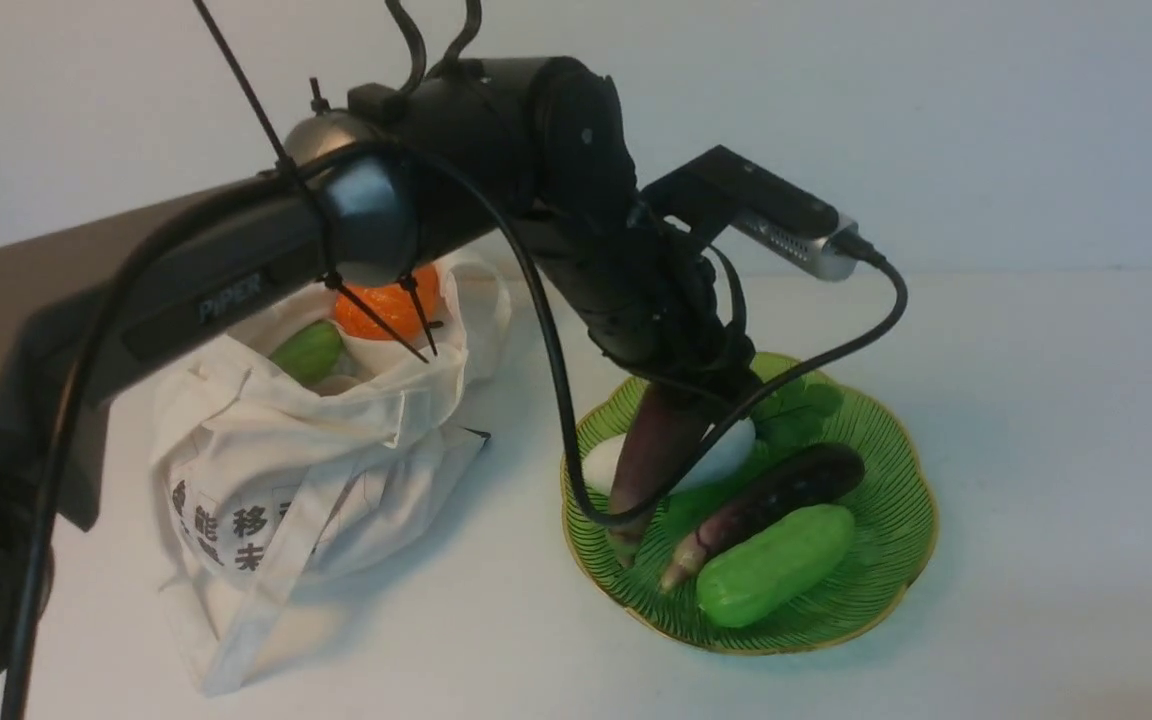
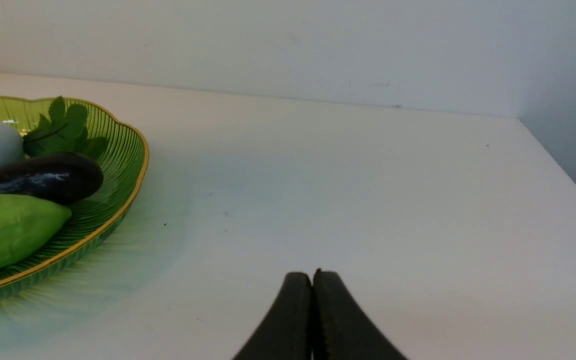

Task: Take vegetables from cloth bag on white table place on plate.
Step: 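Take the eggplant out of the bag and place it in the plate with the left gripper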

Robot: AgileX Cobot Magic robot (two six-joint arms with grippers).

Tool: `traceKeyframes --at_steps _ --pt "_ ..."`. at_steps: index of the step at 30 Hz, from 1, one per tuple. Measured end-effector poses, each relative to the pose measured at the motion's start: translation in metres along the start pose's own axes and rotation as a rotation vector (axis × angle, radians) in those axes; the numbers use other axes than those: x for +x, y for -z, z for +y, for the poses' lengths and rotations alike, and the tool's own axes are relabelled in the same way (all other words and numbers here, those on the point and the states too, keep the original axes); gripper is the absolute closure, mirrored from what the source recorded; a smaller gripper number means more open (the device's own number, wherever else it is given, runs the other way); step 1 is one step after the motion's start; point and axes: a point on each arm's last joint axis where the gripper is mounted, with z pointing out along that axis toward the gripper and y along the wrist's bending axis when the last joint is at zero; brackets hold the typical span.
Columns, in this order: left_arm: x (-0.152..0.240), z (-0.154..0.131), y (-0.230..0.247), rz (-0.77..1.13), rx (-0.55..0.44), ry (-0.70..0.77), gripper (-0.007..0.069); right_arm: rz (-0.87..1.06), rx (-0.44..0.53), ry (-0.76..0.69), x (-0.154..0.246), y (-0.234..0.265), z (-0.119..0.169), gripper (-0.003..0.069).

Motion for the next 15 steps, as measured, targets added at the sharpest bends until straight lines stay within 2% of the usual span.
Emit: traceKeyframes --at_steps 3,10,15 --pt "-0.0010 0.0008 -0.0011 -0.012 -0.006 0.001 0.0226 0.000 0.000 0.000 0.0000 0.0000 0.0000 0.0673" --pt "-0.0012 0.0031 -0.0079 -0.021 -0.015 0.003 0.0063 0.000 0.000 0.000 0.0000 0.0000 0.0000 0.0673" --pt "-0.0021 0.0032 -0.0072 -0.026 -0.016 0.002 0.0015 0.000 0.000 0.000 0.0000 0.0000 0.0000 0.0673"
